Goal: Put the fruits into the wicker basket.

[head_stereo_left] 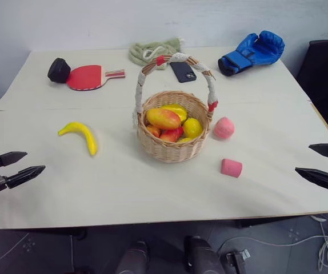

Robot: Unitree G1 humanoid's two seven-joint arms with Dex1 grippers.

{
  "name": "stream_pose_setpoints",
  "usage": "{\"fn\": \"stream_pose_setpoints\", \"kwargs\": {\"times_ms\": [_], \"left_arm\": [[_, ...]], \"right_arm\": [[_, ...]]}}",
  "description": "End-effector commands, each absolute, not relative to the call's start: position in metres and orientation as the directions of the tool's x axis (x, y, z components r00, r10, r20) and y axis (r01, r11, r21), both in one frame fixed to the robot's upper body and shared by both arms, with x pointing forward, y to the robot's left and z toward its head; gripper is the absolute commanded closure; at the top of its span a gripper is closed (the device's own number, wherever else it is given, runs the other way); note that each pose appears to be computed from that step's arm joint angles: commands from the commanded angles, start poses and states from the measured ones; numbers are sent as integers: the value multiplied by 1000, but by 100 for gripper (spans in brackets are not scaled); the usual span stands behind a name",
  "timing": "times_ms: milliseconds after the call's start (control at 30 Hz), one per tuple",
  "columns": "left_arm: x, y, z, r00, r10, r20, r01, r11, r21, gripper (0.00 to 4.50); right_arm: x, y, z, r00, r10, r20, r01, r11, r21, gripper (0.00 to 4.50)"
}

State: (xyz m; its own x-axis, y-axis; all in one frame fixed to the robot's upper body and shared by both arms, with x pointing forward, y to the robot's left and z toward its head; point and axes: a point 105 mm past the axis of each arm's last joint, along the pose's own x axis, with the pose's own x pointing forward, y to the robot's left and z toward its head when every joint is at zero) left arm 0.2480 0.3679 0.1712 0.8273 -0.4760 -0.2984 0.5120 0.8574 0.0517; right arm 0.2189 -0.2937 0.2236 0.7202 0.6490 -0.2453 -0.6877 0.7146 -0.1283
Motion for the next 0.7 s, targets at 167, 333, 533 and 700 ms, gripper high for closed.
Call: {"fn": "stream_pose_setpoints", "kwargs": {"times_ms": [167,333,533,700], "left_arm": [[253,358,185,830,-497,-252,531,843,88,0],[255,356,185,827,-501,-255,539,836,104,0],[257,354,185,823,-507,-257,545,832,106,0],[263,349,185,818,-517,-250,555,824,113,0]], "right_arm": [[220,-296,229,729,639,-245,-680,716,-156,3],[221,-296,228,736,629,-251,-673,721,-167,3],[219,-295,227,741,622,-253,-667,725,-172,3],[220,-296,228,750,612,-251,-657,731,-183,3]]}}
